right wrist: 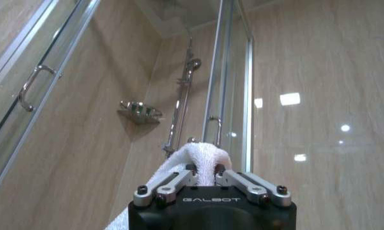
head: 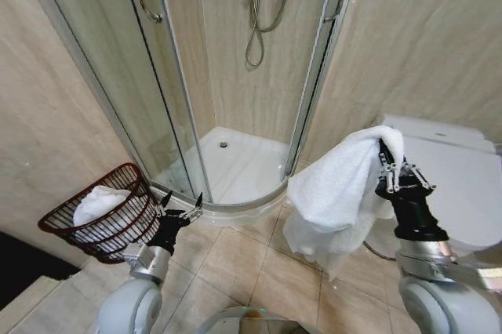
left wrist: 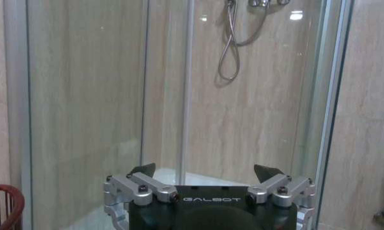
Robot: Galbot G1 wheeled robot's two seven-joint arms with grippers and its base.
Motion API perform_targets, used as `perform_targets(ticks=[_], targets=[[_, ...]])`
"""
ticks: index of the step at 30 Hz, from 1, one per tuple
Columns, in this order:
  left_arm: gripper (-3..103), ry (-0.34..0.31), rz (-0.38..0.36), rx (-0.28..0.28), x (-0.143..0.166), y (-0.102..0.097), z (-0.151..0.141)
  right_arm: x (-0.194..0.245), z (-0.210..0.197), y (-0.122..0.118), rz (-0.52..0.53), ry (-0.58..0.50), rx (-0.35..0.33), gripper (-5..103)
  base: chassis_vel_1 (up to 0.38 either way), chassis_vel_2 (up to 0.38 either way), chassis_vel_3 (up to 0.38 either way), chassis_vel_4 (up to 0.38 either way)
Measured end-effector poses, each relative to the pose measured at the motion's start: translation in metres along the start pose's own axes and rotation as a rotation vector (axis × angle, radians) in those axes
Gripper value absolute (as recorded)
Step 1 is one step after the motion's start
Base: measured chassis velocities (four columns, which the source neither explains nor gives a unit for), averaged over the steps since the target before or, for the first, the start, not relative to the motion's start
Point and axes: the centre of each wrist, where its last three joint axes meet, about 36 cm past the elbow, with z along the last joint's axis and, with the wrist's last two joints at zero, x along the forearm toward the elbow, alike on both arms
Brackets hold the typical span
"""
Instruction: Discard the used towel into the hamper.
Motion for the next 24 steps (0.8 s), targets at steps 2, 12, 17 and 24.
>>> perform_targets(ticks=[2,12,17,24], targets=[[100,0.000,0.000,0.000,0.000,0.000,0.000,-0.001,0.000,0.000,-0.001,-0.005,0.006,9,0.000,0.000,0.000,0.000],[100,0.000,0.000,0.000,0.000,0.000,0.000,-0.002,-0.004,-0.008,-0.001,-0.034,0.026,9,0.000,0.000,0.000,0.000],[100,0.000,0.000,0.000,0.000,0.000,0.000,-0.003,-0.005,-0.011,-0.009,-0.041,0.035,9,0.000,0.000,0.000,0.000],[100,0.000,0.000,0.000,0.000,0.000,0.000,-0.003,-0.006,-0.013,-0.028,-0.044,0.036,9,0.000,0.000,0.000,0.000]])
